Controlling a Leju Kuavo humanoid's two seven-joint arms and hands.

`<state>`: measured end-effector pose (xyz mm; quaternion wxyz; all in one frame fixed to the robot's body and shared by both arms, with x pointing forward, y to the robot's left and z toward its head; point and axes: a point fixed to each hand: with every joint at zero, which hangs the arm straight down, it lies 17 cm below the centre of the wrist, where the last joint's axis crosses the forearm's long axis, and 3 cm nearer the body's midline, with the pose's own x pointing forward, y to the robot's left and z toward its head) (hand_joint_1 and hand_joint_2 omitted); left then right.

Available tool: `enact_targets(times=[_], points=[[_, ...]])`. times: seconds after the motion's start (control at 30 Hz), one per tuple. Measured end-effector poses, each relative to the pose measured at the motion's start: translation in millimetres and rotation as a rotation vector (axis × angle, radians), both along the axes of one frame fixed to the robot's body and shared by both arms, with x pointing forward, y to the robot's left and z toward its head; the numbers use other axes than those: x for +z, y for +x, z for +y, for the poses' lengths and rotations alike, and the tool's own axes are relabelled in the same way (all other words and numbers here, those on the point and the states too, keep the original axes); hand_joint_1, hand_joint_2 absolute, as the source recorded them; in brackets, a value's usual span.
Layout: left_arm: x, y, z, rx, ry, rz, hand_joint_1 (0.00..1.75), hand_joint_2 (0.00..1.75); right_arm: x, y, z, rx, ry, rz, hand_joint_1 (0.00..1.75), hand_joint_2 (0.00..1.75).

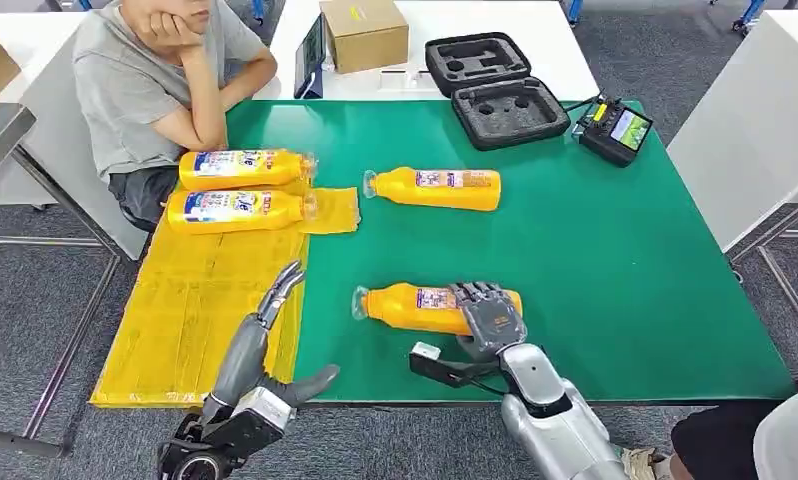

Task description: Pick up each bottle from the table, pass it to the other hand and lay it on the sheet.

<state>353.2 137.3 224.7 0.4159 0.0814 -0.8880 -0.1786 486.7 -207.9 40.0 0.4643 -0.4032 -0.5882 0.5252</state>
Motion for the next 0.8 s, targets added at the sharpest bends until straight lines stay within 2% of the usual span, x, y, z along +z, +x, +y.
enact_targets(times=[0.03,0.13,0.27,0.4,0.73,0.8], points=[[0,0,0,0.000,0.000,0.000,0.00,1.75,0,1,0,0.000,0.000,0.000,1.62,1.75],[0,0,0,0.002,0.001,0.001,0.00,1.75,0,2,0,0.000,0.000,0.005,1.75,1.75],[2,0,1,0.004,0.001,0.000,0.00,1.75,0,4,1,0.003,0.016,0.014,1.75,1.75],[1,-1,-1,-0.004,0.002,0.002,0.00,1.75,6,4,15,0.092,0.149,0.041,1.75,1.75],[1,0,-1,-0.004,0.002,0.002,0.00,1.75,5,4,16,0.102,0.176,0.052,1.75,1.75],[2,-1,-1,-0.009,0.001,0.001,0.00,1.75,7,2,25,0.154,0.272,0.087,1.75,1.75]])
